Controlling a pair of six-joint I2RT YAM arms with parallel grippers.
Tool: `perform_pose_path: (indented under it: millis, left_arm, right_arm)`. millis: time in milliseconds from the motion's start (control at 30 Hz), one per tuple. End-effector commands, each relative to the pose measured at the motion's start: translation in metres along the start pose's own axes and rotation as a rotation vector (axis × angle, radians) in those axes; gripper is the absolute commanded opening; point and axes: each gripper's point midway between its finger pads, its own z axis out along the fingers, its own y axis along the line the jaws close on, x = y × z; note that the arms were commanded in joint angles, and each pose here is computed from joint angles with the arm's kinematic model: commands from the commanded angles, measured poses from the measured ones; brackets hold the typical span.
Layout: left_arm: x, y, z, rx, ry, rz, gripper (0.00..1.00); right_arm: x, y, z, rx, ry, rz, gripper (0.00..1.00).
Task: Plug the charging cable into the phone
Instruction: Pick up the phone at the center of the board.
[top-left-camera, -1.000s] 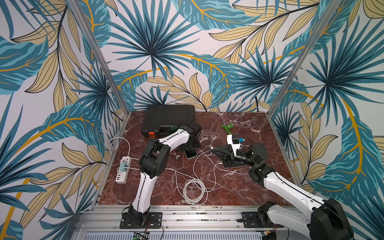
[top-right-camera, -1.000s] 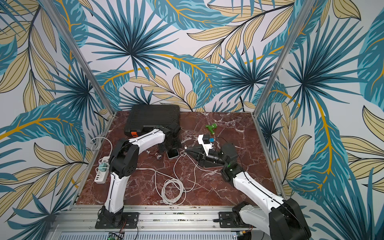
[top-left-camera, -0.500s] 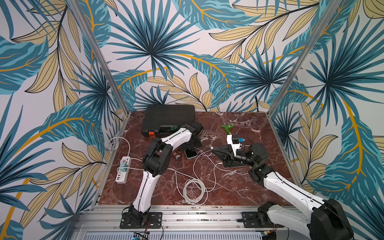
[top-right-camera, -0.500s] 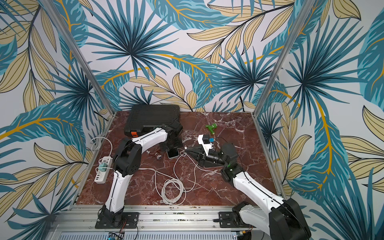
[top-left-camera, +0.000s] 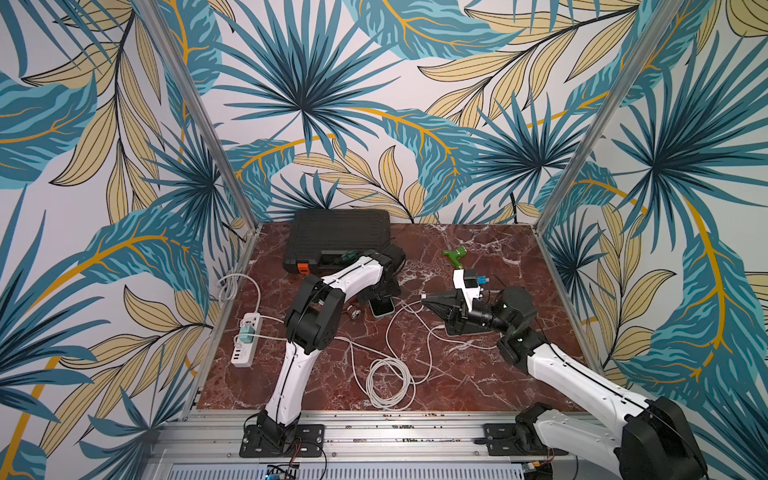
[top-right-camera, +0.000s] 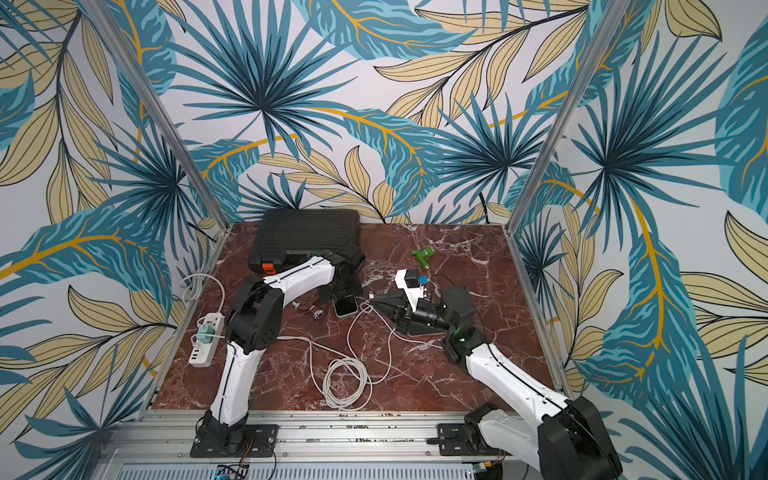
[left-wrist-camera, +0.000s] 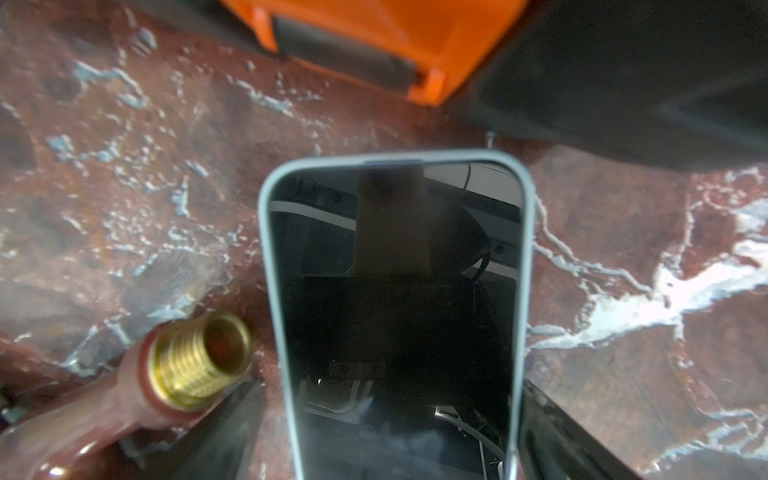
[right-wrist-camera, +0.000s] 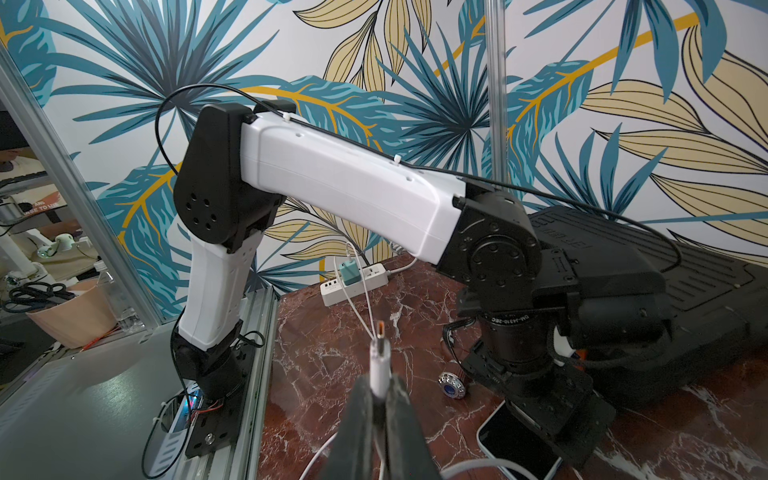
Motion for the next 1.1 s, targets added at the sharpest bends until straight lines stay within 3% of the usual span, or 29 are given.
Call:
perform_pose_path:
  millis: [0,67,200,367,533,733,1067]
  left_arm:
    - [0.026,0.014,0.033,-0.076,0.105,0.012,0.89]
    - [0.028,0.01,0.034,-0.07,0.104,0.021,0.82]
    - [0.032,0.011,0.037,-0.081,0.109,0.033,0.79]
    - [0.027,0.011,0.034,-0.079,0.094,0.086,0.44]
    - [0.013,0.004,0.011,-0.029,0.03,0.133,0.11]
    - [-0.011,-0.004,-0.044,0.09,-0.117,0.102,0.0]
    - [-0.041,-0.015,-0.158,0.3,-0.309,0.086,0.0]
  right_arm:
    - [-0.002,0.001,-0.003,0.006,-0.01,-0.008,0.02]
    - [-0.001,0.0,-0.003,0.01,-0.008,-0.009,0.02]
    - [-0.001,0.0,-0.003,0.014,-0.007,-0.012,0.02]
    - [0.0,0.0,-0.003,0.013,-0.005,-0.011,0.02]
    - [0.003,0.001,-0.005,0.017,-0.002,-0.005,0.02]
    - [0.01,0.0,-0.007,0.028,0.004,0.017,0.02]
    - [0.011,-0.012,0.004,0.034,0.02,0.1,0.02]
